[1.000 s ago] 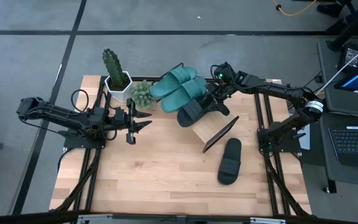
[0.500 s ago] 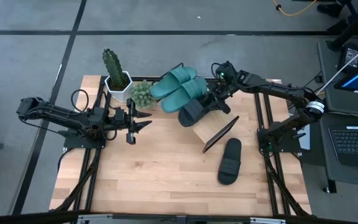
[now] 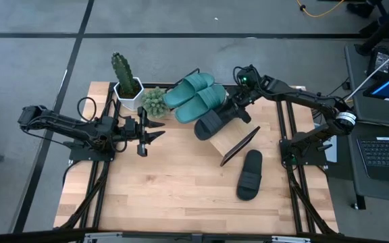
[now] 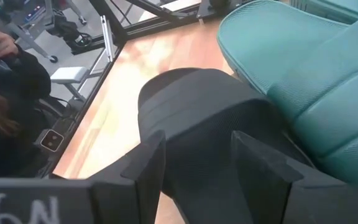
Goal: Pick and place slides into the shelf
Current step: Put the top black slides on the shelf
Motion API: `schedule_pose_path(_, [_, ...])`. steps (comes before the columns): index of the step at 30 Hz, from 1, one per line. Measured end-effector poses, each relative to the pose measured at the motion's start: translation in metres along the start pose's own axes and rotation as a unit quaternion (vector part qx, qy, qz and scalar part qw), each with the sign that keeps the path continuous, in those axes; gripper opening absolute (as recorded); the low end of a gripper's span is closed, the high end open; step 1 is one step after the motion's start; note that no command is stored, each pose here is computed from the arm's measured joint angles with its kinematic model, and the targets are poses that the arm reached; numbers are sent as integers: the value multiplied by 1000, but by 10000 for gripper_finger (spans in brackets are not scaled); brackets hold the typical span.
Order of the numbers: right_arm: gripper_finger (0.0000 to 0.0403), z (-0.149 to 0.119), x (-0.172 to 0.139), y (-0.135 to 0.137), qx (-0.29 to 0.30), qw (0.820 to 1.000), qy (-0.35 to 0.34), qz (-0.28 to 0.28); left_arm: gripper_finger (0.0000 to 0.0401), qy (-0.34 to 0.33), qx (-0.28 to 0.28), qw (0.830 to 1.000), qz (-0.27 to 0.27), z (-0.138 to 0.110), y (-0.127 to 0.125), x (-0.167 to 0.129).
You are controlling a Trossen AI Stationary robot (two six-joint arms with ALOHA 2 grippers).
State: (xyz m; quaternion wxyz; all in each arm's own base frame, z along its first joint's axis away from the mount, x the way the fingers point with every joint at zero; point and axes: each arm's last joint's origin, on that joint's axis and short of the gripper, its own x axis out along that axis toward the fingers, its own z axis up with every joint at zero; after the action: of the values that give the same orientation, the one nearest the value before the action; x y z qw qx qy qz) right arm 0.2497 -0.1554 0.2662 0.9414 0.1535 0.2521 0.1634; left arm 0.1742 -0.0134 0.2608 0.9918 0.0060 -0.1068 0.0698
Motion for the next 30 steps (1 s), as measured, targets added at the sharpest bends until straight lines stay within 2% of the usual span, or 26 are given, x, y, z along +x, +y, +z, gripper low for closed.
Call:
schedule_pose_path(11, [184, 6, -12, 7, -15, 1000, -17, -8, 119, 0, 0, 1000, 0, 0, 0, 0])
schedule_pose_path(19, [176, 15, -23, 27, -66, 997, -37, -8, 119, 0, 1, 1000, 0, 0, 0, 0])
schedule_pose_path(22, [144, 15, -18, 37, -96, 995, -28, 7, 119, 0, 1, 1000, 0, 0, 0, 0])
schedule_pose_path(25, [87, 13, -9, 46, -116, 993, -12, 24, 119, 0, 1, 1000, 0, 0, 0, 0])
schedule_pose_path(28, [19, 13, 4, 55, -152, 988, 14, -6, 119, 0, 2, 1000, 0, 0, 0, 0])
schedule_pose_path(30, [11, 13, 12, 62, -175, 983, 33, -35, 119, 1, 2, 1000, 0, 0, 0, 0])
